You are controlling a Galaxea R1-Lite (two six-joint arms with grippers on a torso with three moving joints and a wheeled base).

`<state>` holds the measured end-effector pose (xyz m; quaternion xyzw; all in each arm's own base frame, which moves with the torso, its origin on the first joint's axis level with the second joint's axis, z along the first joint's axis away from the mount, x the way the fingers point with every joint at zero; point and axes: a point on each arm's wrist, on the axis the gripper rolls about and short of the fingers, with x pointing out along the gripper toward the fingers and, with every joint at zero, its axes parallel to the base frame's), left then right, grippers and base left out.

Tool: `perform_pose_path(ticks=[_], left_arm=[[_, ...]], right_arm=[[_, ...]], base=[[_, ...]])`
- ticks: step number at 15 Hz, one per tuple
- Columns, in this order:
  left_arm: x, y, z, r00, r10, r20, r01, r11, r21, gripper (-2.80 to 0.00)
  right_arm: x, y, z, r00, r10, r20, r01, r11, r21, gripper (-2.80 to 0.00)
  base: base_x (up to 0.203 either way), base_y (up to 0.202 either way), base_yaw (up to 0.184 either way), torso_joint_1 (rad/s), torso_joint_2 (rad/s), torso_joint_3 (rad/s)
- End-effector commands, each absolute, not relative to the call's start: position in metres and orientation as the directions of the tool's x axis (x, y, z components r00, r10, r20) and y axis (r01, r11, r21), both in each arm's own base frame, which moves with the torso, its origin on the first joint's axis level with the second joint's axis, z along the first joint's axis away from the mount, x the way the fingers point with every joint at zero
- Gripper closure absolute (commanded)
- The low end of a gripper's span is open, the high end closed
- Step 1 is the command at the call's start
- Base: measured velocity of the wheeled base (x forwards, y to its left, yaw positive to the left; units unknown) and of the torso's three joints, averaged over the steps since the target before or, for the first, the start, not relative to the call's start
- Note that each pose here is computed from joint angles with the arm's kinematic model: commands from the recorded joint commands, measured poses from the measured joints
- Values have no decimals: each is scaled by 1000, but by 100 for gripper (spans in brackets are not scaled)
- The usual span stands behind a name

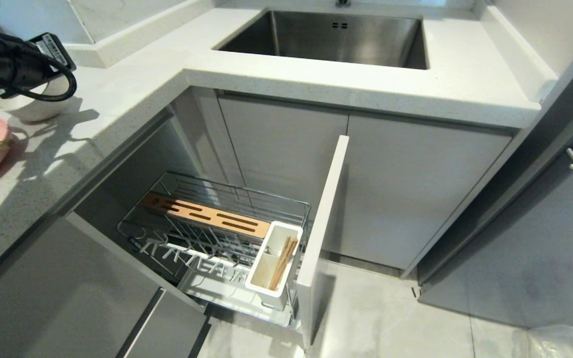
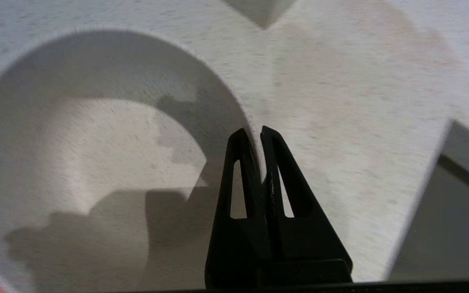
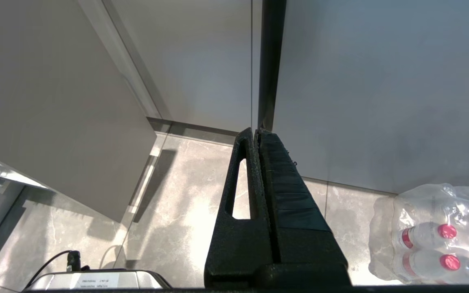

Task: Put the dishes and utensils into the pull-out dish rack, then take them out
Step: Pick up the bowl and place it in the cupboard

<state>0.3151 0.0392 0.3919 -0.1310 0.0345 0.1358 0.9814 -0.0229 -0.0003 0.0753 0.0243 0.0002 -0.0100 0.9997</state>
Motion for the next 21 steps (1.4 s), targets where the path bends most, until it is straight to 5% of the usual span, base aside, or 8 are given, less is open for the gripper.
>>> perform_pose_path(ticks=[1, 12, 21], left_arm=[[299, 26, 405, 972, 225, -60, -233, 938, -256, 0], [157, -81, 454, 965, -260, 27, 257, 925, -280, 0], [145, -125, 406, 952, -275, -137, 146, 798, -584, 0]], right_arm=[[-23, 0, 75, 1000, -20, -3, 20, 999, 49, 0], [-23, 0, 75, 1000, -20, -3, 20, 999, 49, 0], [-23, 0, 75, 1000, -20, -3, 20, 999, 49, 0]], base=[[0, 0, 0, 0, 0, 0], [0, 0, 0, 0, 0, 0], [0, 0, 0, 0, 0, 0]])
